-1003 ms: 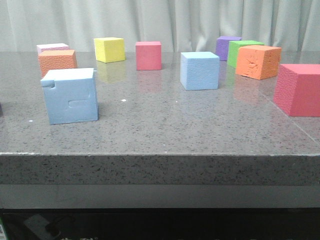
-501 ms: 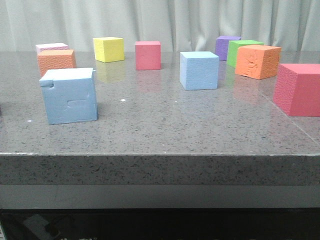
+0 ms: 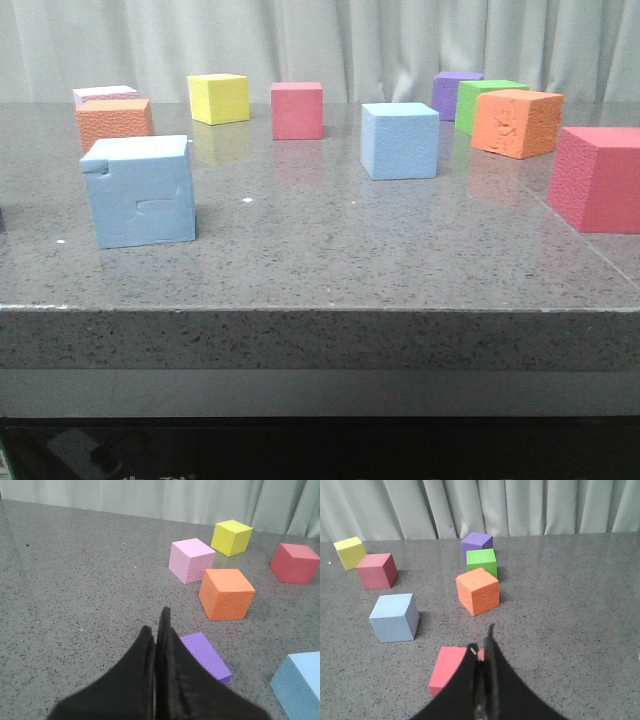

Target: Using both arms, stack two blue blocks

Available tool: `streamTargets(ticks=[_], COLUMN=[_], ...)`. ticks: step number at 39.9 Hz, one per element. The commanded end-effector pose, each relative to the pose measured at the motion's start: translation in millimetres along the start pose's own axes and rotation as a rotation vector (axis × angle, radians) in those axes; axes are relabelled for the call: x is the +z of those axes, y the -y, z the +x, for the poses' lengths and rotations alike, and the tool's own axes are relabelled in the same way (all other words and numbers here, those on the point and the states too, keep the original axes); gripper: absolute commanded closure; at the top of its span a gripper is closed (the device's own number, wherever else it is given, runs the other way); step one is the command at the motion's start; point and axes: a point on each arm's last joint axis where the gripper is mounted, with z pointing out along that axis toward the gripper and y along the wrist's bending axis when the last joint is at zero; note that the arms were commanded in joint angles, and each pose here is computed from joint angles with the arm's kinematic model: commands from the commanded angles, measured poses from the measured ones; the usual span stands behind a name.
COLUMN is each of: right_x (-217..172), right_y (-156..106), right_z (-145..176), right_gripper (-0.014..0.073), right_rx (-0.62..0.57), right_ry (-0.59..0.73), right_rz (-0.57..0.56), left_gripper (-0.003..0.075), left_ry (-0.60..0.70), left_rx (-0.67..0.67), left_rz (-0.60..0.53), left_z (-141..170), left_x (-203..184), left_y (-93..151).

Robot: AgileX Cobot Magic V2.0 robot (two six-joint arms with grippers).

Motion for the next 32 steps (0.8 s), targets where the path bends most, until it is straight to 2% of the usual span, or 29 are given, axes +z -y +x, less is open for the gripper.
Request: streamTargets(ticks=[1, 12, 15, 19, 23, 24, 27, 31, 32], right_x=[0.9, 0.7, 0.7, 0.7, 0.7, 0.7, 0.7, 0.7, 0.7], right_y=[-1.0, -0.9, -0.9, -0.9, -0.9, -0.9, -0.9, -0.9, -0.9], right_z=[-16.8, -18.9, -18.9, -18.9, -18.9, -18.9, -18.9, -18.9, -18.9], right_gripper=[0.0666, 0.0662, 0.0624, 0.0502, 0.0314, 0.0237, 0.0082, -0.0045, -0.0065], right_rx=[0.003, 0.003, 0.003, 0.003, 0.003, 0.003, 0.003, 0.003, 0.003], right_ry=[0.081, 0.104, 0.104, 0.104, 0.104, 0.104, 0.104, 0.104, 0.104], right_rz=[0.0, 0.002, 0.002, 0.002, 0.002, 0.002, 0.002, 0.002, 0.002], left_gripper=[0.0738, 0.0736, 0.0709, 0.0584, 0.0377, 0.0314, 0.0151, 0.0016, 0.0012], left_ry=[0.096, 0.171, 0.169, 0.165, 0.161, 0.161, 0.161, 0.161, 0.161], left_rx=[-0.006, -0.006, -0.006, -0.006, -0.006, -0.006, -0.006, -0.006, -0.006], left_rz=[0.005, 0.008, 0.008, 0.008, 0.008, 0.008, 0.008, 0.008, 0.008], left_z=[-22.8, -30.1, -30.0, -29.2, -28.9, -28.9, -28.9, -28.9, -28.9], left_x=[2.6, 2.9, 3.4, 4.2, 4.3, 4.3, 4.3, 4.3, 4.3], left_y=[1.6, 1.9, 1.9, 1.8, 1.8, 1.8, 1.8, 1.8, 1.8])
